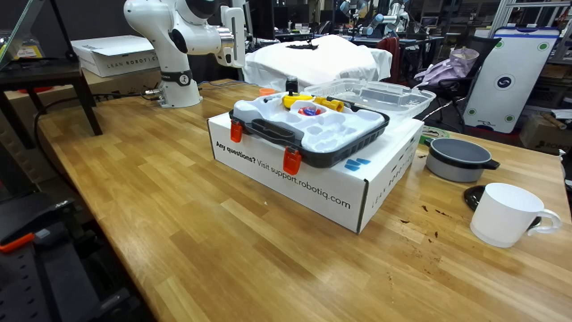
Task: Take the right yellow object out of case and put it on the box
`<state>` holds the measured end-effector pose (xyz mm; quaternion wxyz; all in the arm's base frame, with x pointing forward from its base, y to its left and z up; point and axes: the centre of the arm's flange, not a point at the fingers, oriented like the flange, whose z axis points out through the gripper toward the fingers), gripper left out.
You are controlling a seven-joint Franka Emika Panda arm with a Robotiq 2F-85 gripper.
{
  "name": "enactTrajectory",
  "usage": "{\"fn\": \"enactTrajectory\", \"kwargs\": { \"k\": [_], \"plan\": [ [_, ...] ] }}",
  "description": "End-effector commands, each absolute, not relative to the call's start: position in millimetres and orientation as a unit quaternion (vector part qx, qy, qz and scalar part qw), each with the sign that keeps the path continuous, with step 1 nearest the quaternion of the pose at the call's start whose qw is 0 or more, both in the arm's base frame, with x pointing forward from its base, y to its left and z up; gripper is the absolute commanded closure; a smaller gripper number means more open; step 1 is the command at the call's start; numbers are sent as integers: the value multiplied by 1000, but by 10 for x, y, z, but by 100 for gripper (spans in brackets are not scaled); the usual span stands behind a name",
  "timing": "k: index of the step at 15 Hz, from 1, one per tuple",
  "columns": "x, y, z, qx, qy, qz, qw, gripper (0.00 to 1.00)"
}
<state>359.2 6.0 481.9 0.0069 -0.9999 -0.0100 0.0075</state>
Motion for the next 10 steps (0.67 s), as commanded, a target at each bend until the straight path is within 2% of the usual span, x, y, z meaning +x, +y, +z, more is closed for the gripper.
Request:
{"fn": "enactTrajectory", "kwargs": {
  "k": [1, 7, 8, 10],
  "plan": [
    [3737, 116, 4781, -999, -30, 8, 15, 0],
    [4009, 321, 4751, -996, -88, -8, 21, 0],
    [3859, 297, 4743, -997, -69, -4, 15, 0],
    [3928, 328, 4728, -997, -77, -5, 14, 0]
  ]
}}
